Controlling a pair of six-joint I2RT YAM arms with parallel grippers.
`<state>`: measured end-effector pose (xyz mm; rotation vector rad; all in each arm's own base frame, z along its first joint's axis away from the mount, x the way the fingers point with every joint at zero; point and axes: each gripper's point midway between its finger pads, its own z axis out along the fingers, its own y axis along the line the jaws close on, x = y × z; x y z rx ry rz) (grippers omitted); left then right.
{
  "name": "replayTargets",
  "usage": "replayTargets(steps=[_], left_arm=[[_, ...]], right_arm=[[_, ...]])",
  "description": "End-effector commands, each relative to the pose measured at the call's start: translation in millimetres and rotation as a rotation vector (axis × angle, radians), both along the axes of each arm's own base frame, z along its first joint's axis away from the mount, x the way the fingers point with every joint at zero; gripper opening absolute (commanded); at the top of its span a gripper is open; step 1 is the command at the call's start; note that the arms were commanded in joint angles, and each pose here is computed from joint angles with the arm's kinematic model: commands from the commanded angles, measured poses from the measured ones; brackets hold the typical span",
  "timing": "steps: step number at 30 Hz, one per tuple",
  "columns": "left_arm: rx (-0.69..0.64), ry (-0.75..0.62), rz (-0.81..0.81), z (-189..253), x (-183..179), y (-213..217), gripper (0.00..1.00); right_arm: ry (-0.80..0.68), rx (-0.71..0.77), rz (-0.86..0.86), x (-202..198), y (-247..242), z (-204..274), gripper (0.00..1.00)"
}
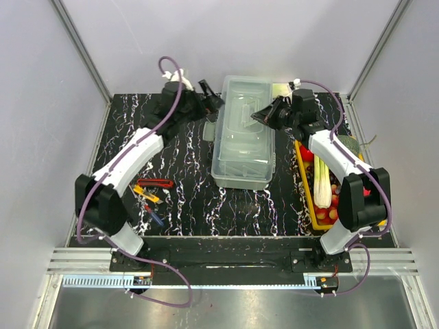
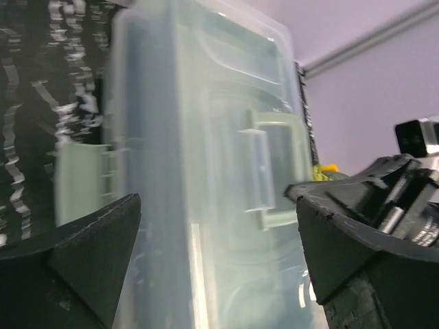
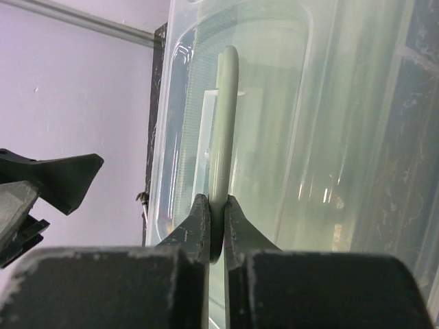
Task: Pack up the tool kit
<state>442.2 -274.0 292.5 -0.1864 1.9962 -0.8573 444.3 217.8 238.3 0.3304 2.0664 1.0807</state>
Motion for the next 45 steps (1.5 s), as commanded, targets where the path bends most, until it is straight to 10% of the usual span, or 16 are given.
replayTargets(steps=[1, 18, 45], left_arm=[[-0.011, -0.012, 0.100, 2.6, -7.4, 54.5, 0.99], [0.020, 0.251, 0.137, -107.6, -47.5, 95.6, 0.99], [-0.080, 0.360, -0.018, -170.2, -73.7, 63.8, 0.90]], right_arm=[[-0.119, -0.004, 0.172, -6.7, 20.1, 33.1, 0.00], [-0.215, 0.194, 0.260, -11.5, 39.4, 128.1, 0.00], [-0.176, 0.374, 0.195, -5.5, 7.9, 123.7, 0.00]])
